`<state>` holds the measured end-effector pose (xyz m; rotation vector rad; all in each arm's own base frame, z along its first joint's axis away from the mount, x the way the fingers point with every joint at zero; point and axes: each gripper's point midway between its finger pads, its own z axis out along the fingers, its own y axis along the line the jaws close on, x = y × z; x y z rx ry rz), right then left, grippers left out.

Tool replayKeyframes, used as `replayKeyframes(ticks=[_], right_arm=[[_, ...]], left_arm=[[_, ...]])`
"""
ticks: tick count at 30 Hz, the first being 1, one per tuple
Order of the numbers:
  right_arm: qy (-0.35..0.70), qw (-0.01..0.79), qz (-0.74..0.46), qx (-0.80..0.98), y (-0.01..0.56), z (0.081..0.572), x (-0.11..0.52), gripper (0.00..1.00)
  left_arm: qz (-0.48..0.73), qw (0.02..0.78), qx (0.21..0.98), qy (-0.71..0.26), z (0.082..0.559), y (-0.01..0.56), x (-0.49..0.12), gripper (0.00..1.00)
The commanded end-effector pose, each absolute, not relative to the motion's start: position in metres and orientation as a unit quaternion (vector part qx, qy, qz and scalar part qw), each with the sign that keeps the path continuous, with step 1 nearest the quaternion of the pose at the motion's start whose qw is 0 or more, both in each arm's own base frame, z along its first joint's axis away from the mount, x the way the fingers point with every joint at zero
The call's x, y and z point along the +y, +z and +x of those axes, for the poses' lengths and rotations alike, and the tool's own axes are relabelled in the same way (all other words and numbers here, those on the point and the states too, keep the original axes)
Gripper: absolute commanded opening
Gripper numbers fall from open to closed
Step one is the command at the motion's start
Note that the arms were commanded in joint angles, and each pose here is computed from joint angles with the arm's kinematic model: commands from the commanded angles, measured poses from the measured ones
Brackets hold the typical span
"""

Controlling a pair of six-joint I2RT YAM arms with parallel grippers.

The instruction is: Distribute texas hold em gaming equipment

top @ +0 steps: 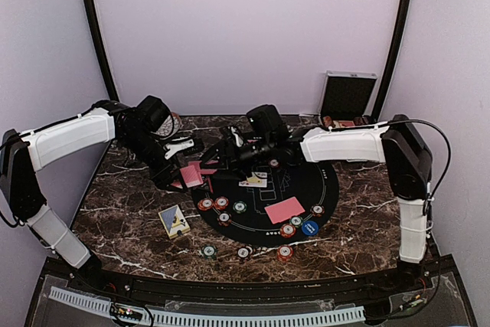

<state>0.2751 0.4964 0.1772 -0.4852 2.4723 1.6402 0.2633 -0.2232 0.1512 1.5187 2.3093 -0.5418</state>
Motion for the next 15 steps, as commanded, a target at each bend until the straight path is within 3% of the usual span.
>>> replayKeyframes(ticks=[1, 15], right_arm=[[0.579, 0.053, -0.176, 0.794, 0.19, 0.265, 0.518, 0.71], [0.602, 0.018, -0.184, 0.777, 0.185, 0.251, 0.553, 0.73]], left_arm=[[0.539, 0.182, 0.797, -0.202, 0.259, 0.172, -0.225, 0.0], [0.538, 0.188, 0.795, -0.207, 0.26, 0.176, -0.227, 0.0]])
